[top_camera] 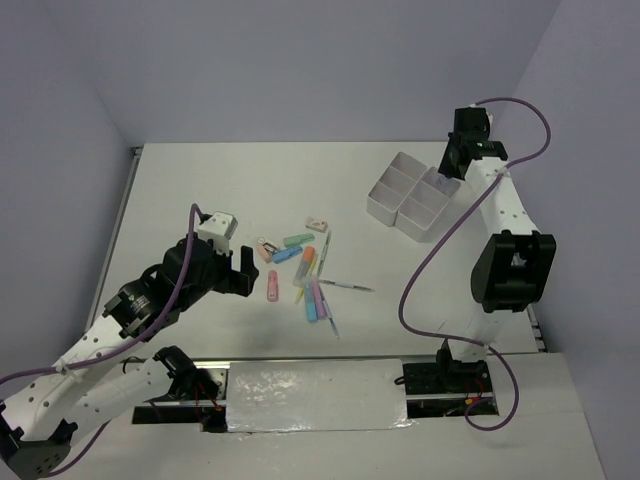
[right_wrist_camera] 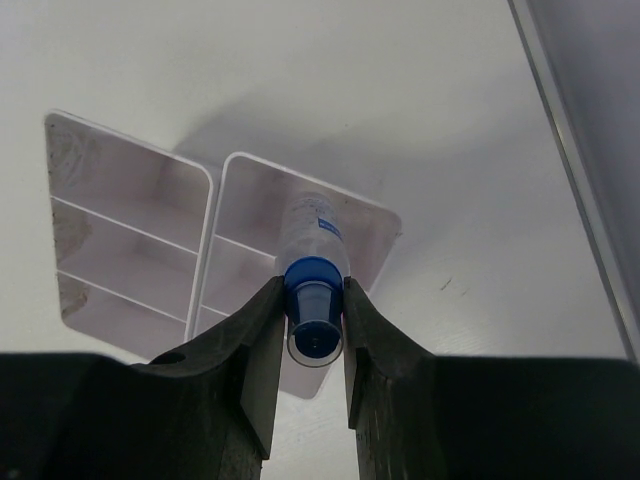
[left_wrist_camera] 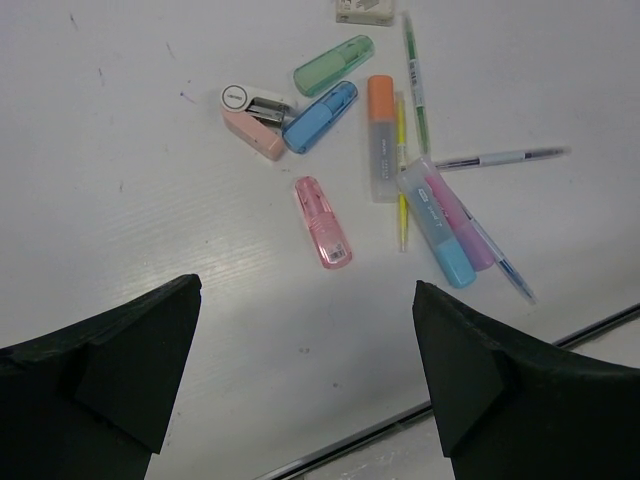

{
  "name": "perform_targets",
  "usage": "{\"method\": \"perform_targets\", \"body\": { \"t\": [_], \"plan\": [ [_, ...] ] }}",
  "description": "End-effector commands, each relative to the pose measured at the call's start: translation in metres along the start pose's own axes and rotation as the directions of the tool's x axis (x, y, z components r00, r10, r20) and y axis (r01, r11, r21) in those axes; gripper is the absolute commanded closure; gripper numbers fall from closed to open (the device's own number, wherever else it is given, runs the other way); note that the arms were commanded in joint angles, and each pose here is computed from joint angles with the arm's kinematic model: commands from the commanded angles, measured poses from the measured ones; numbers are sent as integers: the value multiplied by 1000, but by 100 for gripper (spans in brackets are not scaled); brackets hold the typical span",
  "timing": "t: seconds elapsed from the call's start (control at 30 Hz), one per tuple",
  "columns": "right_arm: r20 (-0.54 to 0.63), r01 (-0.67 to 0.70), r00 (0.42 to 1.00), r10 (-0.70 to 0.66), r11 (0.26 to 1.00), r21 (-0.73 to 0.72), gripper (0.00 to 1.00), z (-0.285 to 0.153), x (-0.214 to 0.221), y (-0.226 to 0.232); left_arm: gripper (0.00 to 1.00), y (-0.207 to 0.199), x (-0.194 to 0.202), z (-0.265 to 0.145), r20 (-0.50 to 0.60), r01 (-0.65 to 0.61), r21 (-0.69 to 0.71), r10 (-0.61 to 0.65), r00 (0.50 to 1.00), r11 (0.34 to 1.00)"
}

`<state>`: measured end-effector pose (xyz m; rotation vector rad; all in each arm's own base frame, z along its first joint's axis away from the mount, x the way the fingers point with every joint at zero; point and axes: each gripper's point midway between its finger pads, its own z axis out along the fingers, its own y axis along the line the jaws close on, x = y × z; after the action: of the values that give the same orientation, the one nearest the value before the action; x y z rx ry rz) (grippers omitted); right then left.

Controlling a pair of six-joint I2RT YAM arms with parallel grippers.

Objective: Sort the stationery into containers
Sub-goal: Place the stationery in the storage box, then pick up the pen from the center of the board.

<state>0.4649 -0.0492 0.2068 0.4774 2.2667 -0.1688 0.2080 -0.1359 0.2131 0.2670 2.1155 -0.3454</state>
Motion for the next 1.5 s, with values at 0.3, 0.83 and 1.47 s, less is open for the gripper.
{"method": "perform_targets", "body": {
  "t": [0.3, 0.83, 1.47],
  "plan": [
    [30, -35, 999, 40, 988, -149, 28, -40, -27, 20, 1, -2, -7, 2, 28, -5, 7, 5, 1000, 1000],
    [159, 394, 888, -432, 533, -749, 23, -178, 230, 179, 1, 23, -3, 11, 6, 49, -138, -49, 999, 989],
    [126, 693, 555, -822, 373, -617, 45, -117, 323, 186, 1, 15, 1, 15, -17, 36, -95, -38, 999, 995]
  ]
}}
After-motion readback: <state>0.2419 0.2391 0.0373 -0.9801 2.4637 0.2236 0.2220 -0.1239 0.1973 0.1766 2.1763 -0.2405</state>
